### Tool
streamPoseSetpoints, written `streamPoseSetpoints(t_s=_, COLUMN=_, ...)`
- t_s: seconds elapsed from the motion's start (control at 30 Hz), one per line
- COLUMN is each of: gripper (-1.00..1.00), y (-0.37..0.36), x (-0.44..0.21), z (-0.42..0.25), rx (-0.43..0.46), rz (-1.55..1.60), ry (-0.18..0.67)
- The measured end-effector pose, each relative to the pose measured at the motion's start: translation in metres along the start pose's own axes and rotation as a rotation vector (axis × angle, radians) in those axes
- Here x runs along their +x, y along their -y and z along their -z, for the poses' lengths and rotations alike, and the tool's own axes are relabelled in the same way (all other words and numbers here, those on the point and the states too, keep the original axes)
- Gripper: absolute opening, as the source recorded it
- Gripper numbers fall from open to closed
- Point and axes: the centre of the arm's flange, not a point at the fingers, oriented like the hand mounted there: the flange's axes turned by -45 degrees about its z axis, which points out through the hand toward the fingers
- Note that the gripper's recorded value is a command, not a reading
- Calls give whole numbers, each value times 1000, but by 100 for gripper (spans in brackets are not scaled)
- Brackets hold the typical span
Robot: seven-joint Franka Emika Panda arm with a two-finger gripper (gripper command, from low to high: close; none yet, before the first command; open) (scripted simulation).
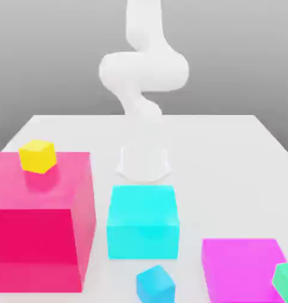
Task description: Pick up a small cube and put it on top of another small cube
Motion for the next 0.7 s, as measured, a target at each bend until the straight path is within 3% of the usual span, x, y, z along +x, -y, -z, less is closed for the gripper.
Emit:
streamPoseSetpoints(t_s=0.33, gripper=0, y=9, x=-41, z=-193, rx=40, rz=190, ry=280)
streamPoseSetpoints(t_s=0.7, gripper=0, y=23, x=-162, z=-364, rx=138, rz=390, ry=575)
